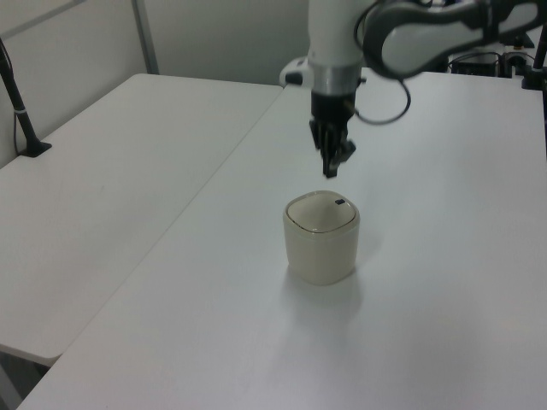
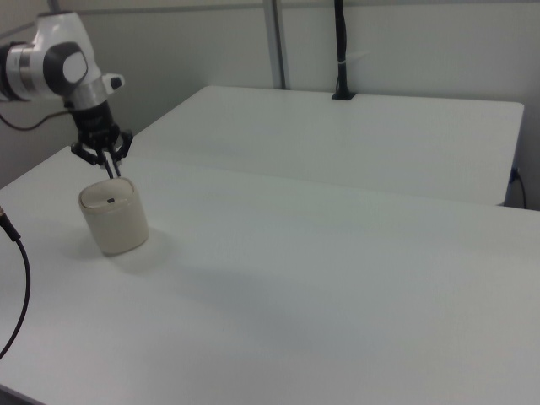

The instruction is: Close the trash bin

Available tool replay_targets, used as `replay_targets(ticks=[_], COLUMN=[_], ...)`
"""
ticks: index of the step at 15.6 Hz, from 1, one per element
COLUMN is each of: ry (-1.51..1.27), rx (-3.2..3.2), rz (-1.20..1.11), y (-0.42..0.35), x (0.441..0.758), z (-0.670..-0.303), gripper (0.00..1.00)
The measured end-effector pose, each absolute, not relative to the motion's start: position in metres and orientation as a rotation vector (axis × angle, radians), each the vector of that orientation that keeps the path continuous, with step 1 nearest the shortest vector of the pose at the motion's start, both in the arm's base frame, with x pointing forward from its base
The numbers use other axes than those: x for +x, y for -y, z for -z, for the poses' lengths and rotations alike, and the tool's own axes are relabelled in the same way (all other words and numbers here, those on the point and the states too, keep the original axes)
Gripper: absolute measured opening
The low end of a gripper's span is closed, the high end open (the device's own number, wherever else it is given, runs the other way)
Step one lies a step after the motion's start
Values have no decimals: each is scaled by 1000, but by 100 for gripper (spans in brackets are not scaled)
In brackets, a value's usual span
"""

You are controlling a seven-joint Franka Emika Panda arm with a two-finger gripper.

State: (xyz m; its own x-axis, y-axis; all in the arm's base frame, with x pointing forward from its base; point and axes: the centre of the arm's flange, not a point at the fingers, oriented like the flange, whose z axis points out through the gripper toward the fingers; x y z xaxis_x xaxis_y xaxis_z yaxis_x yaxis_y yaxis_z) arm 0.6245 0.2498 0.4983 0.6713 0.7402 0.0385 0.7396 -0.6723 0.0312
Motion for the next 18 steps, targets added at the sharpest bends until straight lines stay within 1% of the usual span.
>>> replay_targets(ticks=[1,2,3,4,7,8,11,14,18], ry=[-1220,-1167,-1094,-1003,-616,-502,-249,-84,-9], rx=[2885,2915,2953,2995,3112,3124,3119,3121,3122], rz=[-78,-84,-92,-101,-92,-78,-50,-33,-26], y=[-237,-226,-214,-203,-156,-138,-89,-48,-23], x=[622,619,614,608,586,580,570,570,572], z=[-512,-527,-542,-556,-596,-605,-619,-620,-618], gripper=[16,16,21,30,60,68,99,100,100])
